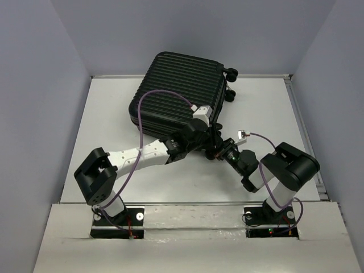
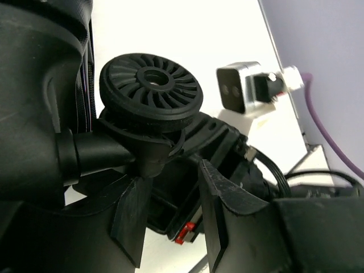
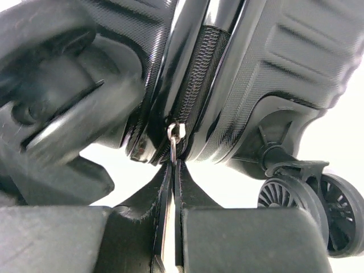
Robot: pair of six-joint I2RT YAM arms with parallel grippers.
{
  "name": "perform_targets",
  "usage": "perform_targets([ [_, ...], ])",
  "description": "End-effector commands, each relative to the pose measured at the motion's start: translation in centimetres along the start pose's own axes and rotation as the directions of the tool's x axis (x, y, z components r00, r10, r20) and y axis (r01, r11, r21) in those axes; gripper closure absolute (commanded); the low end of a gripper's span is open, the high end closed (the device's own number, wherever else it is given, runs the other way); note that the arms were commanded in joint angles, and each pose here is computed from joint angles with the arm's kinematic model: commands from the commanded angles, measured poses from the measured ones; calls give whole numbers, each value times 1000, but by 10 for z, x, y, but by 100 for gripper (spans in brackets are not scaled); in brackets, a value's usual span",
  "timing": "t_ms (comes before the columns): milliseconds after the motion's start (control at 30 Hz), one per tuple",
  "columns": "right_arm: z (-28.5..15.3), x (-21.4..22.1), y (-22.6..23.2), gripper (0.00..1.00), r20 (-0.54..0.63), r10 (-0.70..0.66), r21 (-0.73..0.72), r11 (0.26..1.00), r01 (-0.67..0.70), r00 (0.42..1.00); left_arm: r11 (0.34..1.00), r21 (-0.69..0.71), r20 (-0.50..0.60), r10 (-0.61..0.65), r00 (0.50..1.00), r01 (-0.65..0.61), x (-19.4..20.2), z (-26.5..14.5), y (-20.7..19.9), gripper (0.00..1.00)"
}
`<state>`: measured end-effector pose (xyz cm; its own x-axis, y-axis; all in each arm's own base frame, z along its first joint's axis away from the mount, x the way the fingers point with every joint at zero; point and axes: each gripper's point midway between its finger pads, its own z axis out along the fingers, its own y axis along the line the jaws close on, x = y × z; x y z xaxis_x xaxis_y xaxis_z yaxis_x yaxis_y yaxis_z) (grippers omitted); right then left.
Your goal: Pack the luggage
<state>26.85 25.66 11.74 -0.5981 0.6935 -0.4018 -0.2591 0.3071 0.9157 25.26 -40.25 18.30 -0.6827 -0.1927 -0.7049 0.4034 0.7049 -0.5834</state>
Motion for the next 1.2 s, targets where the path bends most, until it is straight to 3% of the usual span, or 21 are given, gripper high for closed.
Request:
perform_targets([
  [0, -10, 27, 40, 93, -10, -140, -179, 974, 136, 990, 999, 39, 248, -2, 969, -8, -104, 14, -16, 52],
  [133, -29, 38, 69, 93, -20, -261, -297, 923, 244, 965, 997, 66, 213, 24, 977, -38, -126, 18, -22, 51],
  [300, -48, 74, 84, 93, -183, -282, -415, 891, 186, 942, 991, 101, 170, 72, 983, -90, -134, 34, -38, 49],
  [400, -51, 65, 71, 93, -148, -248, -343, 921, 185, 957, 984, 145, 154, 82, 985, -104, -142, 20, -55, 37],
  [433, -52, 60, 65, 93, -141, -233, -319, 931, 179, 962, 985, 135, 162, 87, 983, -109, -140, 14, -51, 23],
  [467, -50, 49, 55, 93, -122, -216, -274, 945, 176, 969, 983, 140, 212, 85, 973, -116, -155, -10, -57, 17],
  [500, -53, 50, 52, 93, -131, -196, -258, 953, 158, 972, 988, 103, 204, 95, 974, -118, -148, -6, -44, 13],
  [600, -60, 41, 36, 93, -123, -156, -186, 974, 131, 980, 995, -14, 300, 98, 949, -98, -175, -51, -7, 2],
  [667, -62, 45, 22, 93, -150, -135, -115, 986, 118, 979, 996, -61, 330, 81, 941, -64, -186, -82, 21, 1],
  [733, -61, 46, 17, 93, -168, -141, -83, 988, 129, 976, 991, -137, 433, 57, 900, 3, -220, -122, 63, 1],
  [767, -59, 40, 28, 91, -145, -153, -108, 985, 138, 978, 981, -190, 439, 50, 897, 38, -217, -128, 90, 1],
  [833, -54, 38, 10, 83, -162, -203, -5, 979, 204, 966, 948, -287, 523, 33, 851, 139, -234, -160, 143, 1],
  [867, -50, 26, 22, 74, -128, -235, 1, 972, 237, 964, 936, -308, 547, 27, 837, 171, -238, -169, 160, 1],
  [900, -42, 14, 5, 72, -146, -260, 165, 945, 283, 954, 925, -321, 572, 20, 820, 201, -243, -179, 174, 1],
  [967, -38, -32, 12, 59, -45, -360, 294, 887, 357, 932, 885, -372, 622, 15, 783, 279, -255, -200, 219, 1],
  [1033, -38, -60, 15, 58, -21, -420, 359, 844, 399, 907, 847, -376, 643, -54, 764, 376, -262, -207, 263, 1],
  [1100, -39, -89, 18, 55, 1, -468, 436, 796, 421, 884, 872, -275, 615, -165, 771, 406, -269, -192, 278, 1],
  [1167, -40, -105, 22, 54, 19, -480, 456, 785, 420, 877, 850, -283, 606, -200, 770, 444, -275, -189, 301, 1],
])
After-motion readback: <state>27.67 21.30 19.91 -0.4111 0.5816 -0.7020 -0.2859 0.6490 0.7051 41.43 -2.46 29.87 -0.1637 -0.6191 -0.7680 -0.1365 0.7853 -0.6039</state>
